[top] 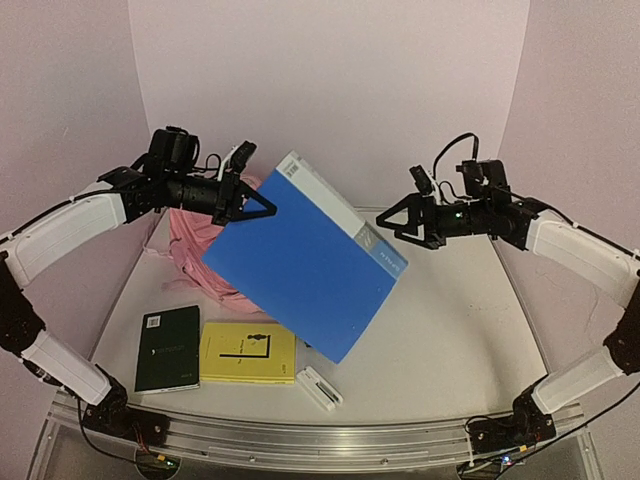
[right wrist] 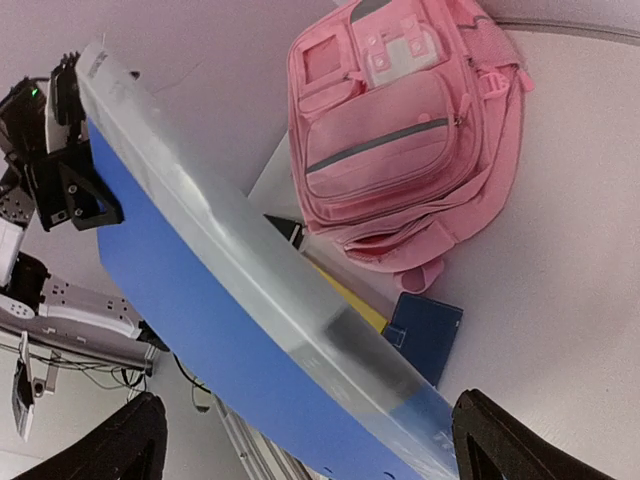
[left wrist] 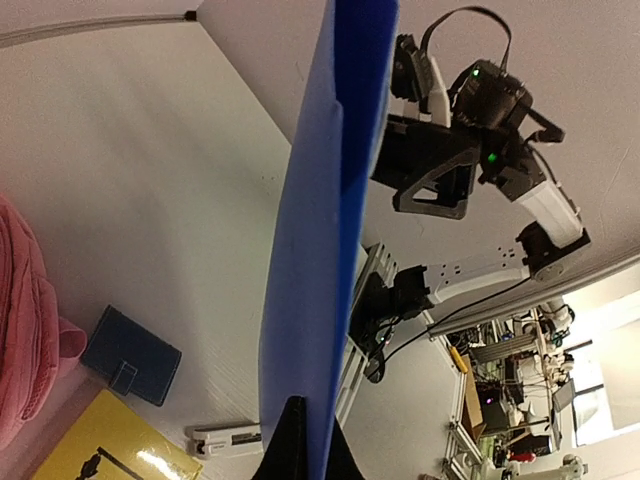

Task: Pack the student bag
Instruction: Pick up the files from the center of the board.

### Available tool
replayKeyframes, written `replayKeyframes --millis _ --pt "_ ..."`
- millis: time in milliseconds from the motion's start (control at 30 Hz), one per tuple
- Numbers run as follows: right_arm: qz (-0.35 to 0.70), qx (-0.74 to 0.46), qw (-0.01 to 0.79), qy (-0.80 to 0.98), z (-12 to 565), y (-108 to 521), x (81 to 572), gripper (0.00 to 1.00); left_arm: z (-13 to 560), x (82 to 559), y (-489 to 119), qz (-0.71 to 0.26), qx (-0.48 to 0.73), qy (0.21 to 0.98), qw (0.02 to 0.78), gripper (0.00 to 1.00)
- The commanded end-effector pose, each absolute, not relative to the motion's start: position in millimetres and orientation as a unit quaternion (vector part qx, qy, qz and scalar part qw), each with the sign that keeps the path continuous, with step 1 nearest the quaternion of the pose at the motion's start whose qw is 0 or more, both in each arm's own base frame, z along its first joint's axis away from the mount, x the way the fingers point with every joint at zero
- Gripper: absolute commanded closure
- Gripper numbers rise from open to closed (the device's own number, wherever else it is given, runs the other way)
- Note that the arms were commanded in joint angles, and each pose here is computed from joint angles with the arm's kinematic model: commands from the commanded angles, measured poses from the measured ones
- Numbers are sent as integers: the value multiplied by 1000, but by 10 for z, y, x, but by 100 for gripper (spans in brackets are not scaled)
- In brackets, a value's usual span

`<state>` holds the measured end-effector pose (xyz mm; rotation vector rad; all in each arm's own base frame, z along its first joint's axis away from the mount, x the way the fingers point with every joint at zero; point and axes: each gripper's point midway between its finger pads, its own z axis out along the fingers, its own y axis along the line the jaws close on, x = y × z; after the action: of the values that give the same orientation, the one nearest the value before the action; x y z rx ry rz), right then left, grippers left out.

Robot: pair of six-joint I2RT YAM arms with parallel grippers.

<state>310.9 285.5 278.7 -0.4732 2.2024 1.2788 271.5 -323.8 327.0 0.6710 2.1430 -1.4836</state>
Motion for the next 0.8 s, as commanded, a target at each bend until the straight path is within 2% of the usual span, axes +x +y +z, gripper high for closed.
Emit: replayKeyframes --millis 0,200,433,533,633,733,767 --pt "506 -96 359 778 3177 2634 3293 2 4172 2865 -3097 -601 194 703 327 100" --pt "536 -55 378 753 3222 2543 3223 2 4484 2953 -3009 -634 168 668 351 100" --pt "598 -88 310 734 3169 2800 2982 2 4656 2821 -3058 -675 199 627 334 100" --pt "616 -117 312 714 3339 2924 2855 2 4628 2785 -3070 -680 206 626 322 100" --pt "640 -130 323 685 3560 2956 2781 18 4578 2781 -3069 -680 202 630 317 100" --pt "672 -128 322 654 3736 2949 2722 46 4535 2810 -3062 -675 194 637 318 100" --pt "684 -126 320 644 3784 2943 2696 52 4525 2819 -3059 -673 191 639 318 100"
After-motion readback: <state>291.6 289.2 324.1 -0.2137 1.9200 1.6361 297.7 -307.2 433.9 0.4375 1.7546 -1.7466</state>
